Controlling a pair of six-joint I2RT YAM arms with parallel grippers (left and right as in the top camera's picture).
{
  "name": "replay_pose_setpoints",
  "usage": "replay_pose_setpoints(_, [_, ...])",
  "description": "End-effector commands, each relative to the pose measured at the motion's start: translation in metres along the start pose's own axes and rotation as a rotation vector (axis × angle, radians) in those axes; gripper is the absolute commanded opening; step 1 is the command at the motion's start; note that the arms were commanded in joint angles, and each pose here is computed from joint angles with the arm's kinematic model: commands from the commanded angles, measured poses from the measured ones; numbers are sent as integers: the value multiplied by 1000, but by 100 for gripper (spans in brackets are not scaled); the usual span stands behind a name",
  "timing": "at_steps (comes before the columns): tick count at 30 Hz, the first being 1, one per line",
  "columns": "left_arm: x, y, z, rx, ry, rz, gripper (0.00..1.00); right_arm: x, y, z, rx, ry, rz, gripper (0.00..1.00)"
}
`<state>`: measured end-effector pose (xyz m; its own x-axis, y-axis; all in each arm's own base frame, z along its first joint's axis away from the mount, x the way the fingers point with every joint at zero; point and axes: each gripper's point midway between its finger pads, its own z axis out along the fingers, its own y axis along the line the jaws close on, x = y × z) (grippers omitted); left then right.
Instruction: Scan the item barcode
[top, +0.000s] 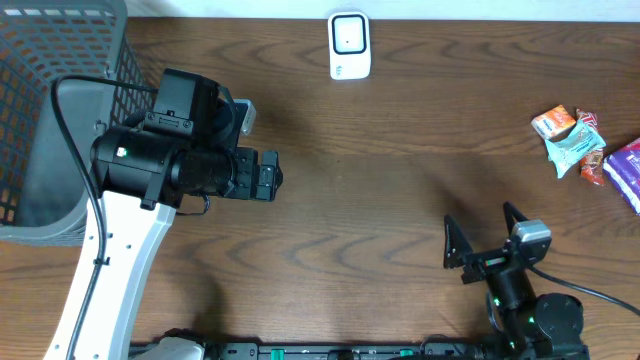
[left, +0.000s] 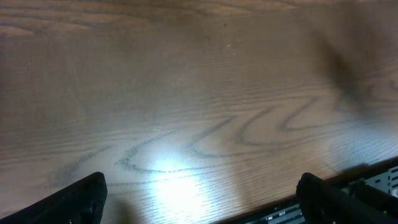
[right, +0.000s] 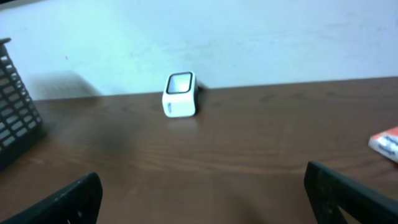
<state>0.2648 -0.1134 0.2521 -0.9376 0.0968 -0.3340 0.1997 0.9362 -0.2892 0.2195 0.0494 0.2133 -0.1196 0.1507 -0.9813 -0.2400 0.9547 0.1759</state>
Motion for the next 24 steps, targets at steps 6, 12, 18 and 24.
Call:
replay_pose_setpoints(6, [2, 1, 2, -4, 12, 12, 98, -7, 3, 4, -22, -75, -114, 99])
replay_pose_setpoints(12, [2, 1, 2, -4, 12, 12, 98, -17, 5, 4, -22, -118, -179, 99])
replay_pose_setpoints(18, [2, 1, 2, -4, 12, 12, 98, -24, 5, 4, -22, -164, -201, 99])
replay_pose_setpoints(24, [2, 1, 2, -4, 12, 12, 98, -20, 4, 11, -32, -234, -210, 99])
